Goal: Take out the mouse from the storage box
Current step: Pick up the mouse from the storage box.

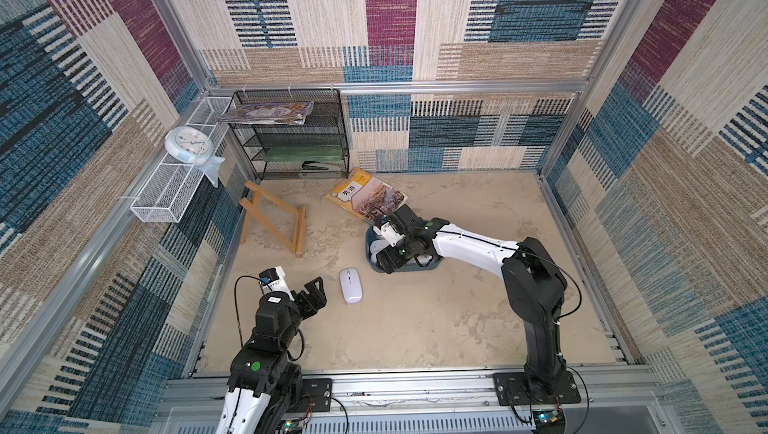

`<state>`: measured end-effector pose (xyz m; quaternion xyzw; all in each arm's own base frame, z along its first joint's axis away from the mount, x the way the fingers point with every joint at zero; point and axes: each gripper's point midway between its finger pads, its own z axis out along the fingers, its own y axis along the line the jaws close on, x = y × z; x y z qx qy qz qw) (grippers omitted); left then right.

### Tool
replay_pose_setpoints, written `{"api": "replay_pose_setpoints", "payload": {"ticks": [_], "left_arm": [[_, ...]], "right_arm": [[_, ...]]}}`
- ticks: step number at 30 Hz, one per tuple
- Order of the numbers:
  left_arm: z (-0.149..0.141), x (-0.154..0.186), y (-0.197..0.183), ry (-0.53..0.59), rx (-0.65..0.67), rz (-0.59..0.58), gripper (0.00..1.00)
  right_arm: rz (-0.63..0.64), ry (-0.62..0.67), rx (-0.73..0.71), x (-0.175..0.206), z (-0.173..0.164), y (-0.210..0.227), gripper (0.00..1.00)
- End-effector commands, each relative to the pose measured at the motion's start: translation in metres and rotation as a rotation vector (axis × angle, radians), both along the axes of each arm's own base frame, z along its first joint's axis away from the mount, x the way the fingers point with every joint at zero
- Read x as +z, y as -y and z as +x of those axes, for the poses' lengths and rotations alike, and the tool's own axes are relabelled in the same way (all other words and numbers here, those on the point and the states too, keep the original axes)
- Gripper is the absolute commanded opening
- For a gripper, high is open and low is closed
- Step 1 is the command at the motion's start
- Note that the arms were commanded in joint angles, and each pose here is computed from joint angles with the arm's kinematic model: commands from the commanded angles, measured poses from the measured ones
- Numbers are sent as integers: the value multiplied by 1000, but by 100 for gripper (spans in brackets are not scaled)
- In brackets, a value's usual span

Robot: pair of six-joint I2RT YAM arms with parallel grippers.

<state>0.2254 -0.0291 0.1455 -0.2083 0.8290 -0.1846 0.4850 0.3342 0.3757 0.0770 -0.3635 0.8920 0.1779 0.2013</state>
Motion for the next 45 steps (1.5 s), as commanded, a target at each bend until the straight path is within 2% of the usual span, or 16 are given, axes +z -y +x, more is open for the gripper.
{"api": "replay_pose_setpoints", "payload": {"ticks": [1,13,22,35,45], "left_arm": [[2,5,-1,25,2,12,93],[1,6,-1,34,3,7,93],[0,5,-2,33,8,10,93],[1,1,-5,24,23,15,94],[1,0,-6,25,30,19,94]], "right_arm": [[-102,21,-22,-14,9,14,85],[-92,53,-48,5,21,17,78],[-110,-4,-25,-14,18,19,68],[-139,-56,32,-41,6,17,63],[-137,-15,22,-29,12,17,33]]}}
